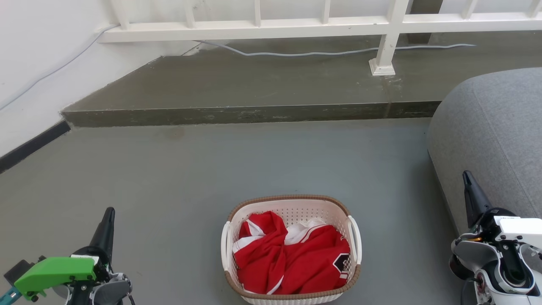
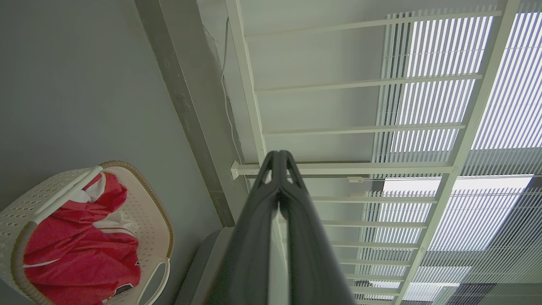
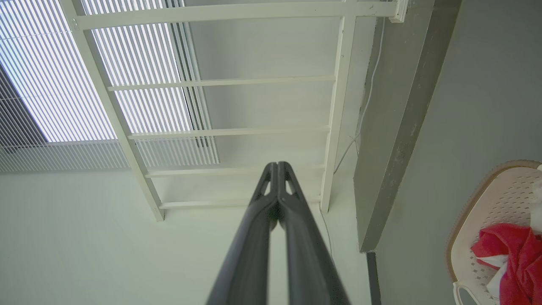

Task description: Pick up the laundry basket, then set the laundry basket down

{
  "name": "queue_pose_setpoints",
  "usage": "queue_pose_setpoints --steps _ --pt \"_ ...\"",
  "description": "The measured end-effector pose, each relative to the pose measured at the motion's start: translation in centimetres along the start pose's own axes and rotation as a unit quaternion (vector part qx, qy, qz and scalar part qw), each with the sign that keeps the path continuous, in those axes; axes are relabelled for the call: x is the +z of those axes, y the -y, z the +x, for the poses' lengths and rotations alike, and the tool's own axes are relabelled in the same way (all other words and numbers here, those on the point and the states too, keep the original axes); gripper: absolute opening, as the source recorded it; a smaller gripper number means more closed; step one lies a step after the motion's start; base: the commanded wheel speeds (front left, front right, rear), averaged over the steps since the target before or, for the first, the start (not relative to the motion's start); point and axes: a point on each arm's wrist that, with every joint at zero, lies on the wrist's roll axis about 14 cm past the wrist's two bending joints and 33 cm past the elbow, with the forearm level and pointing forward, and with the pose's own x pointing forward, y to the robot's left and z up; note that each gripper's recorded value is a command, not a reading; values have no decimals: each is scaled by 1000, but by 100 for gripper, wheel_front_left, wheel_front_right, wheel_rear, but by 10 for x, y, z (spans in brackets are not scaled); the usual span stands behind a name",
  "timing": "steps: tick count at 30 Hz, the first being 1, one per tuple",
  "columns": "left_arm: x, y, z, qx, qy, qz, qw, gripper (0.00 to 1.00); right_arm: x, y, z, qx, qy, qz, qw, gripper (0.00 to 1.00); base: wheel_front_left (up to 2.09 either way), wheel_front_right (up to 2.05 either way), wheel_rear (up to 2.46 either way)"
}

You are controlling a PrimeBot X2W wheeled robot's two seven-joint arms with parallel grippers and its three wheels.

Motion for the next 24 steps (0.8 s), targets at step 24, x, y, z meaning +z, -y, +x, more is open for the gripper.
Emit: queue_pose_setpoints --steps 24 --pt "1 2 1 -3 1 -2 1000 0 1 1 0 -2 1 4 1000 0 0 0 0"
